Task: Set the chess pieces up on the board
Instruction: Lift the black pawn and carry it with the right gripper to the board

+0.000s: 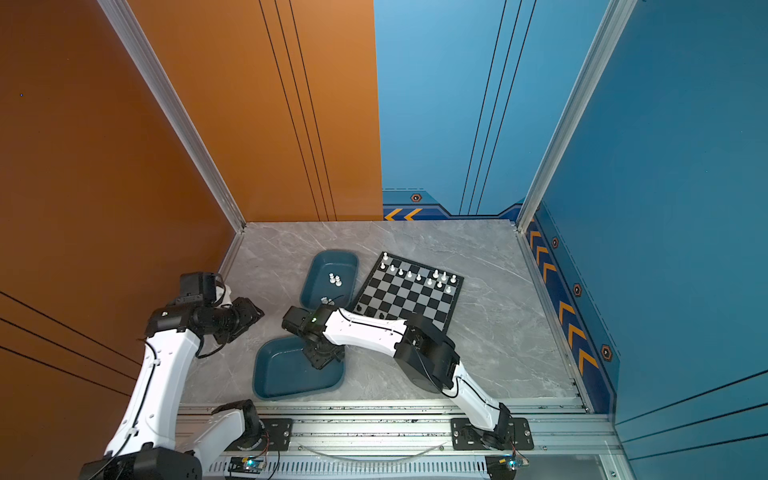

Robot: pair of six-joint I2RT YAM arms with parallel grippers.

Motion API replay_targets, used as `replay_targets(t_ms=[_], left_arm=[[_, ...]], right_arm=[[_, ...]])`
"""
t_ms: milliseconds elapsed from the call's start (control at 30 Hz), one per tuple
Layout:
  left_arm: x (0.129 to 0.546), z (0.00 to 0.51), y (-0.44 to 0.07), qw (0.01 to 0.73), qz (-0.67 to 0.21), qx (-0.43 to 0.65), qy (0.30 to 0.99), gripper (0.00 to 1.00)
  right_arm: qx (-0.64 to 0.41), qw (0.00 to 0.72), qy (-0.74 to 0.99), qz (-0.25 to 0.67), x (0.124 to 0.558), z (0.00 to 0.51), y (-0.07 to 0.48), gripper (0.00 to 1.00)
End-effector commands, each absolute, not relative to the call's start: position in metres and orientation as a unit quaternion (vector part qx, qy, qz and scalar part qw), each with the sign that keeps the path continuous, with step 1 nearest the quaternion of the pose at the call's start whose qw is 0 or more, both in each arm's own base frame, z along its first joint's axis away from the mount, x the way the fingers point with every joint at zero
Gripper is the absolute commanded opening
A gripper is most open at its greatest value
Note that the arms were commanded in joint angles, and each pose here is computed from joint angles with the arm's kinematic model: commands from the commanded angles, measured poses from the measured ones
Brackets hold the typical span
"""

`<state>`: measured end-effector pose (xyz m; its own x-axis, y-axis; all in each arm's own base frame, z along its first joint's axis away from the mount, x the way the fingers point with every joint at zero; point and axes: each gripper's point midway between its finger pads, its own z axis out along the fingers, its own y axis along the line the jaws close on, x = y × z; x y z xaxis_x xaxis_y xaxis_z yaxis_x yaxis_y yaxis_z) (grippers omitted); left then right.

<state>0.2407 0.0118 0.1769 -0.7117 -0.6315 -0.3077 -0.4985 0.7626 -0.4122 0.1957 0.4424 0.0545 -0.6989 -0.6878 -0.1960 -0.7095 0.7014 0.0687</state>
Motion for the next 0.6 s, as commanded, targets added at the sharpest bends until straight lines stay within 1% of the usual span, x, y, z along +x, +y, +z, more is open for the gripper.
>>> replay_targets(t_ms=[0,333,467,567], left_arm=[[0.245,0.183,0.010,0.235,-0.165,-0.304,0.909,0.57],[0.255,0.185,0.010,0.241,-0.177,-0.312,0.902,0.58],[0.264,0.186,0.005,0.243,-0.188,-0.312,0.899,0.59],[0.273,0.187,-0.006,0.245,-0.196,-0.303,0.900,0.59]], right_arm=[[-0.373,0.097,0.921,0.064,0.210,0.080,0.435,0.04],[-0.340,0.153,0.923,0.093,0.245,0.145,0.427,0.04],[-0.321,0.177,0.926,0.088,0.261,0.169,0.406,0.04],[-0.306,0.186,0.931,0.073,0.271,0.176,0.381,0.04]])
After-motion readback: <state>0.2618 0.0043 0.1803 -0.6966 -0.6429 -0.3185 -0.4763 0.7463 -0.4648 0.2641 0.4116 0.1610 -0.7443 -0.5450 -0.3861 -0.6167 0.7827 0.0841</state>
